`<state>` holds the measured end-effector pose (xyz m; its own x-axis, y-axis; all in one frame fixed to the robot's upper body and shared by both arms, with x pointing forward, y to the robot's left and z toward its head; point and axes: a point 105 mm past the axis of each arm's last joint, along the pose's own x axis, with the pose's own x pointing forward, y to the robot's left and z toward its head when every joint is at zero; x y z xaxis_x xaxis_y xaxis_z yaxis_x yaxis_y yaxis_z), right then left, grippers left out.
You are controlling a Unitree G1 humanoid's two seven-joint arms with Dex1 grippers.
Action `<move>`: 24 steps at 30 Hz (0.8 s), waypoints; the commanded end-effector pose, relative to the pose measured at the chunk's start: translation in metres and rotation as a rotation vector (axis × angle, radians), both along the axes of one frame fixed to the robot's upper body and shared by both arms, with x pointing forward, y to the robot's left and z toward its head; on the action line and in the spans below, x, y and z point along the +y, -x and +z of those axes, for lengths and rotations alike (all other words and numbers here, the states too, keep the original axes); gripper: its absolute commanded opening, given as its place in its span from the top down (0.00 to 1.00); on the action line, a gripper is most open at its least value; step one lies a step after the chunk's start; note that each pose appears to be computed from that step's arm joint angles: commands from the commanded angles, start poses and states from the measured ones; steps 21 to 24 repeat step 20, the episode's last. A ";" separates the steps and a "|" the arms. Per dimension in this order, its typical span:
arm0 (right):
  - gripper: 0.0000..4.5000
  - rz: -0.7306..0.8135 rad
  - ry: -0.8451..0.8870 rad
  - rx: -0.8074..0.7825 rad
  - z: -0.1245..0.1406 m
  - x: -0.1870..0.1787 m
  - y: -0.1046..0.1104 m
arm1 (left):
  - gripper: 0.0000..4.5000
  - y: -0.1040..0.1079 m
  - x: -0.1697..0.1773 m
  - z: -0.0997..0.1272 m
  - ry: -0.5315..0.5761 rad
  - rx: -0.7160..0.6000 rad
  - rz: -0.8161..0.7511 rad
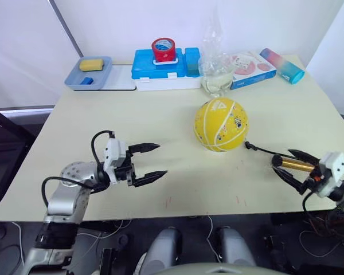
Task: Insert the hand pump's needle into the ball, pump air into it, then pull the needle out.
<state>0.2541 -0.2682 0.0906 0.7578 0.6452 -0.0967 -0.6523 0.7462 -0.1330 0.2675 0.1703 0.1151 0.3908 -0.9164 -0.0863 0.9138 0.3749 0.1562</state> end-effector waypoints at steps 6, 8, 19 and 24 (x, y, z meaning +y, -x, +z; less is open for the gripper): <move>0.01 -0.074 0.007 -0.021 -0.002 -0.031 0.021 | 0.00 0.014 0.027 -0.024 -0.045 0.017 0.168; 0.01 -0.100 0.003 -0.012 -0.008 -0.036 0.027 | 0.00 0.016 0.033 -0.030 -0.050 0.034 0.203; 0.01 -0.163 0.010 -0.002 -0.024 -0.042 0.041 | 0.00 0.010 0.053 -0.063 -0.148 0.064 0.342; 0.01 -0.162 0.011 -0.004 -0.024 -0.042 0.041 | 0.00 0.010 0.053 -0.065 -0.162 0.058 0.340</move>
